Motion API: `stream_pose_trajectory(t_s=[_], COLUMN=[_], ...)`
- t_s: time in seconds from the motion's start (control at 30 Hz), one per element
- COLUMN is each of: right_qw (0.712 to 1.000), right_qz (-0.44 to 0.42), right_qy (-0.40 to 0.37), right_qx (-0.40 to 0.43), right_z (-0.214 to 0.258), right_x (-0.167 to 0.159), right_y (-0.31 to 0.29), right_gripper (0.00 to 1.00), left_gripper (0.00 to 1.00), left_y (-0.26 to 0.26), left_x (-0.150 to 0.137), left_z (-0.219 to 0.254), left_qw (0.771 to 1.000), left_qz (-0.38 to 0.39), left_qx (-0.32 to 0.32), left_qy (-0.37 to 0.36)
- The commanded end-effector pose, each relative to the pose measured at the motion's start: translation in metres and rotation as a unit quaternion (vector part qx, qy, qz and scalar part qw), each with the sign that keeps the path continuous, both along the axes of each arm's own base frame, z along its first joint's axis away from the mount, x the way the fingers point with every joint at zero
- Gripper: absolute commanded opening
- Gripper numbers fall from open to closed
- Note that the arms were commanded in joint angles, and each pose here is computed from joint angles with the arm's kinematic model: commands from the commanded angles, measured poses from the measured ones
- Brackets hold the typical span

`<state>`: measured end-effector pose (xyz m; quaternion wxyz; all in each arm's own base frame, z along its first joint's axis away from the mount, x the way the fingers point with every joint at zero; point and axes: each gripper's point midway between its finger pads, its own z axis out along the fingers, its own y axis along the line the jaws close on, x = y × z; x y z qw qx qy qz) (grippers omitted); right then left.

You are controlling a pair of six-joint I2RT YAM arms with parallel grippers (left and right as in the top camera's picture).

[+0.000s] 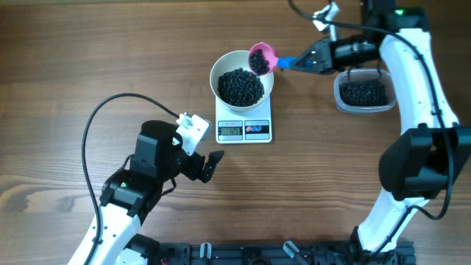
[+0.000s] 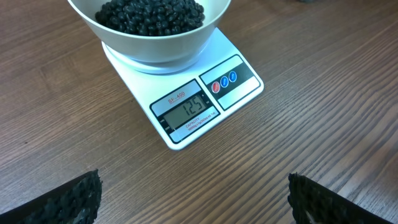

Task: Scoop item into bowl and weigh 150g on scale
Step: 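Carry the scoop over the white bowl and start tipping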

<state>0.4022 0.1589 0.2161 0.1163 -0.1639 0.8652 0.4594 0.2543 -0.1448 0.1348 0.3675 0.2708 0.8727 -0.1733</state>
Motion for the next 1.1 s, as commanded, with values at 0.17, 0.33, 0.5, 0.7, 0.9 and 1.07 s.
stream_pose_trajectory(t_s=[0.17, 0.33, 0.5, 0.7, 0.9, 1.07], right_qw=[0.988, 0.974, 0.959, 0.932, 0.924, 0.916], right_qz=[0.012, 0.012, 0.017, 0.051, 0.06, 0.091], right_qy=[-0.038, -0.069, -0.094, -0.15, -0.165, -0.197], right_qx=[-0.152, -0.216, -0.268, -0.326, -0.339, -0.337], right_z=[-0.03, -0.034, -0.039, -0.039, -0.039, -0.036], right_x=[0.007, 0.013, 0.014, 0.01, 0.012, 0.012], right_y=[0.029, 0.029, 0.032, 0.048, 0.045, 0.054], right_gripper=[0.04, 0.04, 0.04, 0.04, 0.04, 0.04], left_gripper=[1.0, 1.0, 1.0, 1.0, 1.0, 1.0], left_y=[0.0, 0.0, 0.0, 0.0, 0.0, 0.0], left_x=[-0.001, -0.001, -0.001, -0.001, -0.001, -0.001], left_z=[-0.002, -0.002, -0.002, -0.002, -0.002, -0.002], left_qw=[1.0, 1.0, 1.0, 1.0, 1.0, 1.0], left_qz=[-0.006, -0.006, -0.006, -0.006, -0.006, -0.006], left_qx=[-0.001, -0.001, -0.001, -0.001, -0.001, -0.001], left_qy=[0.001, 0.001, 0.001, 0.001, 0.001, 0.001])
